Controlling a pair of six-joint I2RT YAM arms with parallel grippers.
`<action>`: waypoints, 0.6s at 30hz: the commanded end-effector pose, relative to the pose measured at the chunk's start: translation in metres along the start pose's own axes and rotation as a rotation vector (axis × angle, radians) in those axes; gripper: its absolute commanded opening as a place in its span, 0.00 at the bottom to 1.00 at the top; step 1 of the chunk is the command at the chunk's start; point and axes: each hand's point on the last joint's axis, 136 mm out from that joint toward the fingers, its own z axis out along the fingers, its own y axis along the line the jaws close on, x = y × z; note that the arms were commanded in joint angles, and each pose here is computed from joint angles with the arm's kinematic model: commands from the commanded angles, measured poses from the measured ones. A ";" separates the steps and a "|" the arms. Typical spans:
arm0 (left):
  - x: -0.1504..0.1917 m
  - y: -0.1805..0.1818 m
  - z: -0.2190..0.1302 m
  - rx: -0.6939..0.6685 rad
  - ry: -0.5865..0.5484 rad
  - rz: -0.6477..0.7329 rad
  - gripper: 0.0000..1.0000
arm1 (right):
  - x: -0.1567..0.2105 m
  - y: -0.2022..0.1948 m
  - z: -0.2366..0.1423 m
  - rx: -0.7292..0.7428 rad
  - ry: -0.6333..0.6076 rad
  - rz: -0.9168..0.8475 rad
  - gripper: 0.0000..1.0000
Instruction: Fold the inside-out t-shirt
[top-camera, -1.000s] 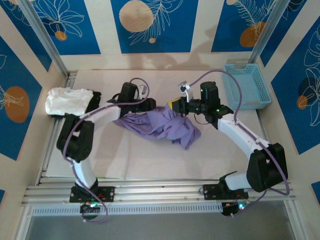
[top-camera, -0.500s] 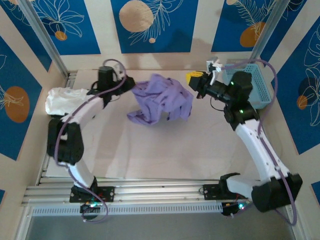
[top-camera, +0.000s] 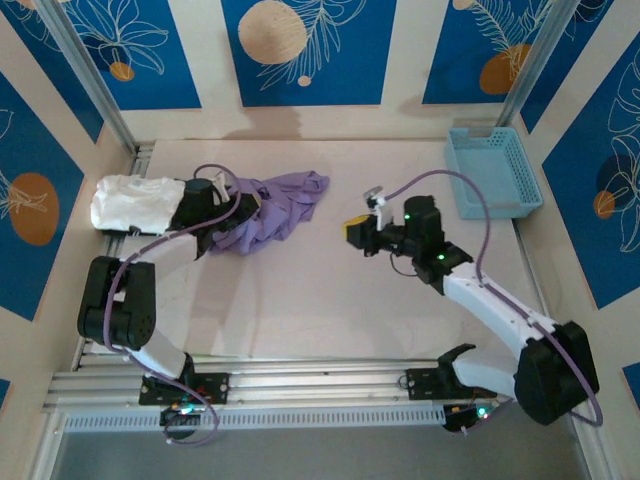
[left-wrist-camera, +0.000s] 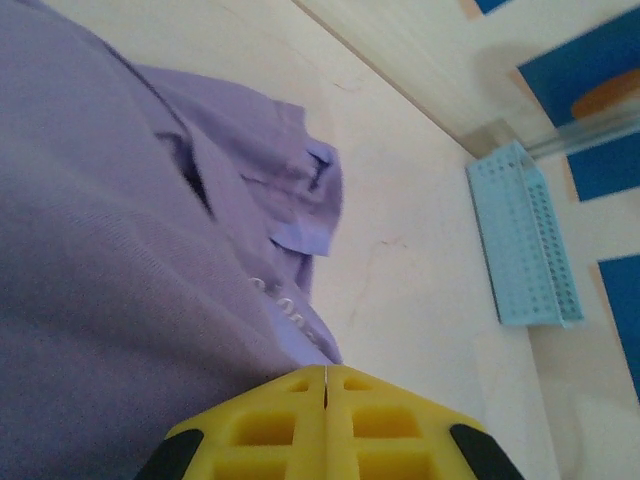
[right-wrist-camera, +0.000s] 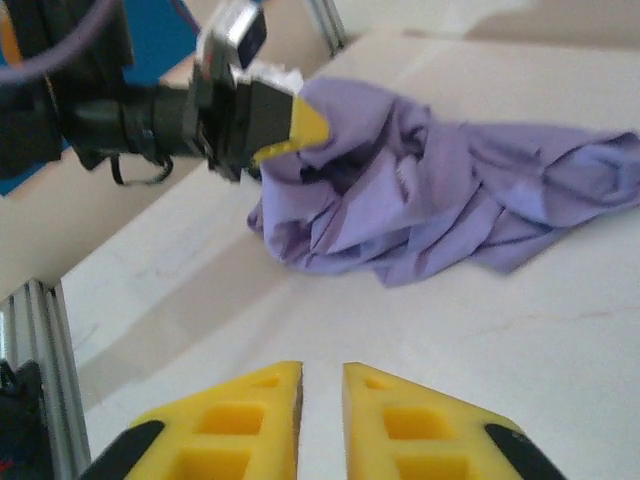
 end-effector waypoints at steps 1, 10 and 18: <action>-0.007 -0.057 -0.017 0.176 -0.025 0.096 0.00 | 0.009 -0.009 0.024 0.076 0.058 0.008 0.34; 0.010 -0.074 -0.029 0.205 0.016 0.134 0.00 | 0.011 -0.050 0.113 0.128 0.188 0.016 0.65; 0.018 -0.072 -0.025 0.201 0.041 0.139 0.00 | 0.014 -0.117 0.160 0.282 0.270 0.012 0.69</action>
